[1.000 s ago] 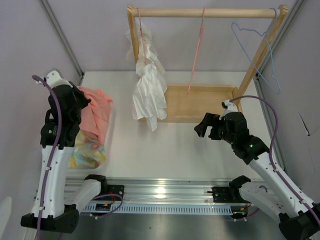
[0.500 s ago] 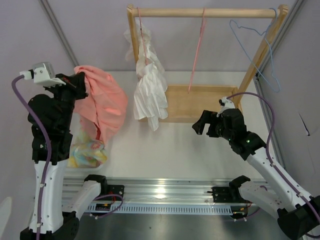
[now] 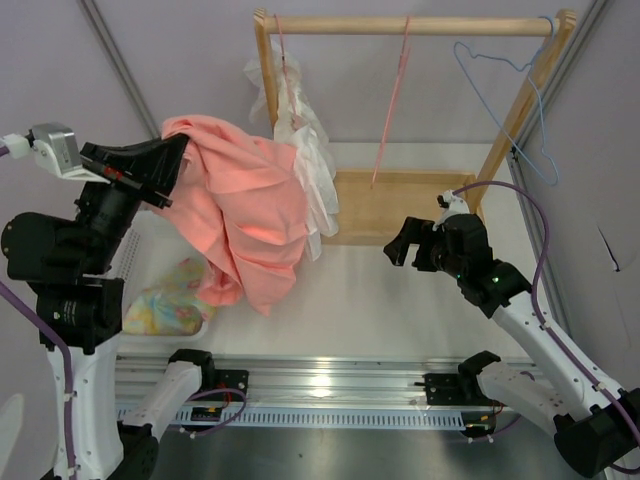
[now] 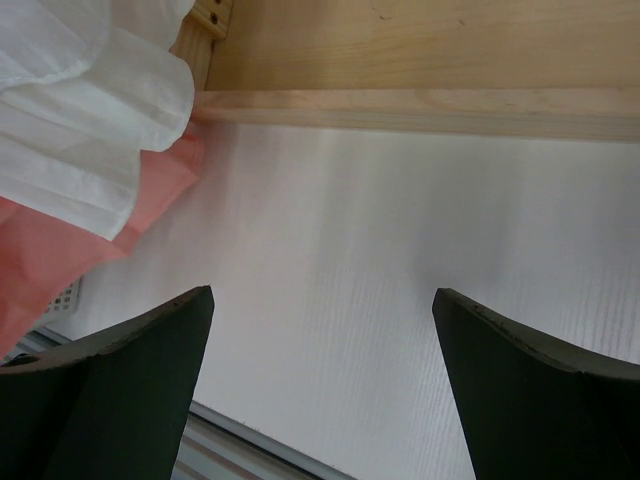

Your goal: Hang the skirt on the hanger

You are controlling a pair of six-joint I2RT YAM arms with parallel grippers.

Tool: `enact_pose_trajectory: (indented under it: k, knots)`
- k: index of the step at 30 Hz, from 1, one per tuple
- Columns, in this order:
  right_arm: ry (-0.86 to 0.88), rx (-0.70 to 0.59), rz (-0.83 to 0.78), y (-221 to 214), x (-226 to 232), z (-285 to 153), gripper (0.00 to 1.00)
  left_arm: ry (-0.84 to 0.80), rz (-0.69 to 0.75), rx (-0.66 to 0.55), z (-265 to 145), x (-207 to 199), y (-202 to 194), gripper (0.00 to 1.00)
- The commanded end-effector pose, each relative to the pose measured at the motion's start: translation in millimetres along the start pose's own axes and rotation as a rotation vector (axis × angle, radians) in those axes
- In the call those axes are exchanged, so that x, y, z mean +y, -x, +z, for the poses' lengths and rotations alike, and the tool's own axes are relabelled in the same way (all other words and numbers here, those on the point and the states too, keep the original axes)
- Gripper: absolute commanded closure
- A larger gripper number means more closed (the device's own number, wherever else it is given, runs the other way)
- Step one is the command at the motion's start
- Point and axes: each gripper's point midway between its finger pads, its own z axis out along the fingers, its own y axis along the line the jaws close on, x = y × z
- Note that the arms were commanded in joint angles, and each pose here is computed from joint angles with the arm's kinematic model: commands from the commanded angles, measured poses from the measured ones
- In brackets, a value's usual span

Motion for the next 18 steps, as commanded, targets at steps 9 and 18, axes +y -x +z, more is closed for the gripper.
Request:
enact_pose_trajectory:
  k: [9, 18]
  knots:
    - [0.016, -0.084, -0.016, 26, 9, -7, 0.00, -0.431, -0.188, 0.186, -35, -77, -67, 1.00]
    - [0.114, -0.050, 0.013, 23, 29, -7, 0.01, -0.549, -0.217, 0.334, -8, -121, -134, 1.00]
